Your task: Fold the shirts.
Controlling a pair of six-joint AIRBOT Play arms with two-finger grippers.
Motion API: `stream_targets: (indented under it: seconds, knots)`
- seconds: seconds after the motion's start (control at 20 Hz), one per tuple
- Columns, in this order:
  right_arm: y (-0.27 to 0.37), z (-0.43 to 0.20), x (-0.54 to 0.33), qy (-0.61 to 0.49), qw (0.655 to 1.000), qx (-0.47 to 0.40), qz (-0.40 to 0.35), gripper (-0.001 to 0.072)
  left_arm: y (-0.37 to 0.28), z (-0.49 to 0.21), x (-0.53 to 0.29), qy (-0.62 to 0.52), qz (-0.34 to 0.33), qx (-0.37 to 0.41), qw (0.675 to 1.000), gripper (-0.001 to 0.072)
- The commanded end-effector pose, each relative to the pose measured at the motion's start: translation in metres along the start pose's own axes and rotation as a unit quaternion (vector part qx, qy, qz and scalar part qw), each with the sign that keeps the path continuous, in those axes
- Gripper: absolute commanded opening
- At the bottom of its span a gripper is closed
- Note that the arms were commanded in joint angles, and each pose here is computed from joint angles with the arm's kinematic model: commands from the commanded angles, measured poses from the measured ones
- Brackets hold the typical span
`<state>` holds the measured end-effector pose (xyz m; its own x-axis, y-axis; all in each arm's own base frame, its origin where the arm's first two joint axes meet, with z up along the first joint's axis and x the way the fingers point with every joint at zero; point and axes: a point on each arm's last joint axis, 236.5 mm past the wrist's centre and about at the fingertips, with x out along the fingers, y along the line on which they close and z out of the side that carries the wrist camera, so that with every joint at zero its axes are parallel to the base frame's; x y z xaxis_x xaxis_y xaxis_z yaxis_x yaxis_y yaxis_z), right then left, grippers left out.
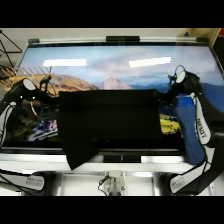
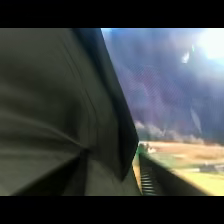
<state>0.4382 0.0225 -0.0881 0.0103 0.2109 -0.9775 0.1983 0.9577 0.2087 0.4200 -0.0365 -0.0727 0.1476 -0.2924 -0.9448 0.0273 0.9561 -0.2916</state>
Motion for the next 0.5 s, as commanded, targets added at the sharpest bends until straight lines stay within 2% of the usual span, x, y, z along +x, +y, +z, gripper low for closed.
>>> stream_targets:
  seconds: [0.0,0.1,0.2,0.3,0.45]
  knots:
    - [-0.009,-0.014,-0.026,0.008,0.999,-0.04,-0.032,0.0466,0.0,-0.002,-0.02,0.019,-0.006,-0.004,1.0,0.0469]
    - [-0.042,-0.028,-0.065,0.01,0.993,-0.055,-0.105,0.0466,0.005,0.001,-0.052,0.022,-0.01,-0.012,1.0,0.0469]
    - [-0.066,-0.049,-0.098,0.025,0.99,-0.046,-0.128,0.0467,0.015,-0.016,-0.081,0.034,-0.013,-0.032,0.999,0.0468]
    - [-0.082,-0.07,-0.116,0.029,0.994,-0.013,-0.104,0.0466,0.022,-0.056,-0.086,0.063,-0.02,-0.057,0.996,0.0468]
    - [-0.095,-0.103,-0.116,0.019,0.998,0.036,-0.048,0.0467,0.008,-0.154,-0.052,0.112,-0.051,-0.109,0.986,0.0467]
